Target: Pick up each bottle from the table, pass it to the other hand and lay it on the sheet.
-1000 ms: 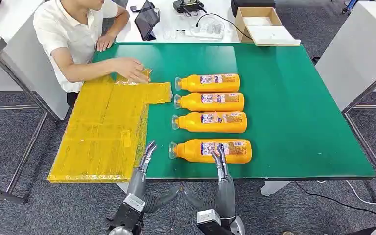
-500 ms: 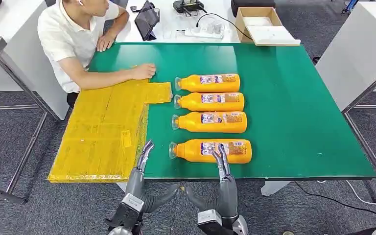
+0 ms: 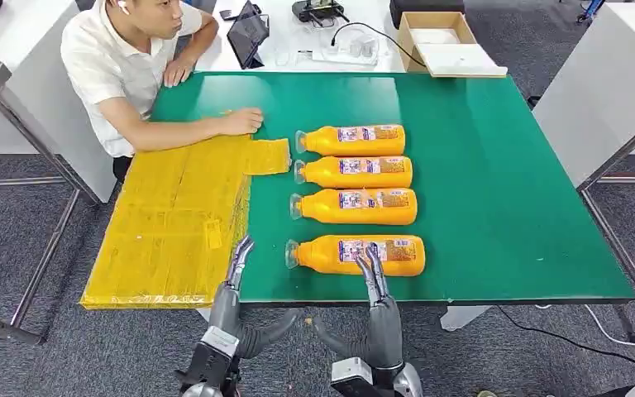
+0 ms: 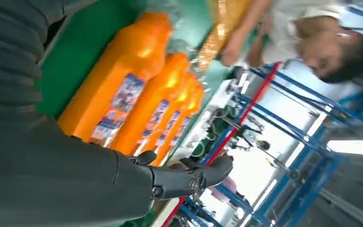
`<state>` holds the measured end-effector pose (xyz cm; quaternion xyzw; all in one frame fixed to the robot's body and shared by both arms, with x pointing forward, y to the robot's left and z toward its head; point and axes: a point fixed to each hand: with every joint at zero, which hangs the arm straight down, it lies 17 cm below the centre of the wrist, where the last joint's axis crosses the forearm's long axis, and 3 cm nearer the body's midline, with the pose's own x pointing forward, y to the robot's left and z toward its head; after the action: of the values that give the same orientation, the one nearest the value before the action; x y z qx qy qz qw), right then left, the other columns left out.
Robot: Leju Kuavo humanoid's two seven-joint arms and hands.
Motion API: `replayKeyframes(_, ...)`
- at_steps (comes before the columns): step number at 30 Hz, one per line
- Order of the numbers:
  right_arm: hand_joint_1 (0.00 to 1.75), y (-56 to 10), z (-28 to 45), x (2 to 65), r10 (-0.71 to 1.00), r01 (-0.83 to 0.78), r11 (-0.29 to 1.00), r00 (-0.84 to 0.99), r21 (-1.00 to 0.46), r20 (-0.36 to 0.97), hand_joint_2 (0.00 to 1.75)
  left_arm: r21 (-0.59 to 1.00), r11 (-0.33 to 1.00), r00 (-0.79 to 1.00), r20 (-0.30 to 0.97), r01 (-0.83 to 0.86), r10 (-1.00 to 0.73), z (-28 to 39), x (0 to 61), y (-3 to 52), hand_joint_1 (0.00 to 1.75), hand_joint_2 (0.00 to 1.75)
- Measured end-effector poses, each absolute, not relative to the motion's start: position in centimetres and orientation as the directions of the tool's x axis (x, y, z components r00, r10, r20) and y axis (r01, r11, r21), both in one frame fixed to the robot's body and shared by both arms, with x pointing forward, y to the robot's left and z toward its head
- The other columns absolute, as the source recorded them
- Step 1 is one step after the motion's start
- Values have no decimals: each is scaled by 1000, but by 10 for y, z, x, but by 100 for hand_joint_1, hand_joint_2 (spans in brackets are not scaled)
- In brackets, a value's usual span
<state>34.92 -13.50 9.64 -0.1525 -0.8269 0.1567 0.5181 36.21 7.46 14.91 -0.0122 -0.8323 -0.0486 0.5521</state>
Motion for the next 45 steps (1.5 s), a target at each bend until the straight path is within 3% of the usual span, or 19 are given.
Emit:
replayKeyframes(9, 0, -189, 39, 369, 755, 47, 617, -318, -786, 573, 175, 73, 994, -390, 920, 79, -37, 150, 361, 79, 0, 175)
replayKeyframes(10, 0, -198, 23, 374, 809, 5, 541, -276, -841, 519, 175, 85, 993, -389, 920, 82, -46, 149, 361, 79, 0, 175)
replayKeyframes(14, 0, -227, 9, 390, 892, -29, 392, -232, -919, 388, 175, 102, 990, -390, 919, 95, -58, 149, 361, 75, 0, 175)
replayKeyframes(32, 0, -248, 20, 419, 938, -8, 260, -236, -966, 255, 175, 107, 991, -393, 917, 84, -66, 153, 363, 76, 0, 175)
replayKeyframes(45, 0, -243, 36, 430, 937, 26, 255, -254, -967, 240, 175, 104, 991, -398, 915, 86, -61, 156, 363, 75, 0, 175)
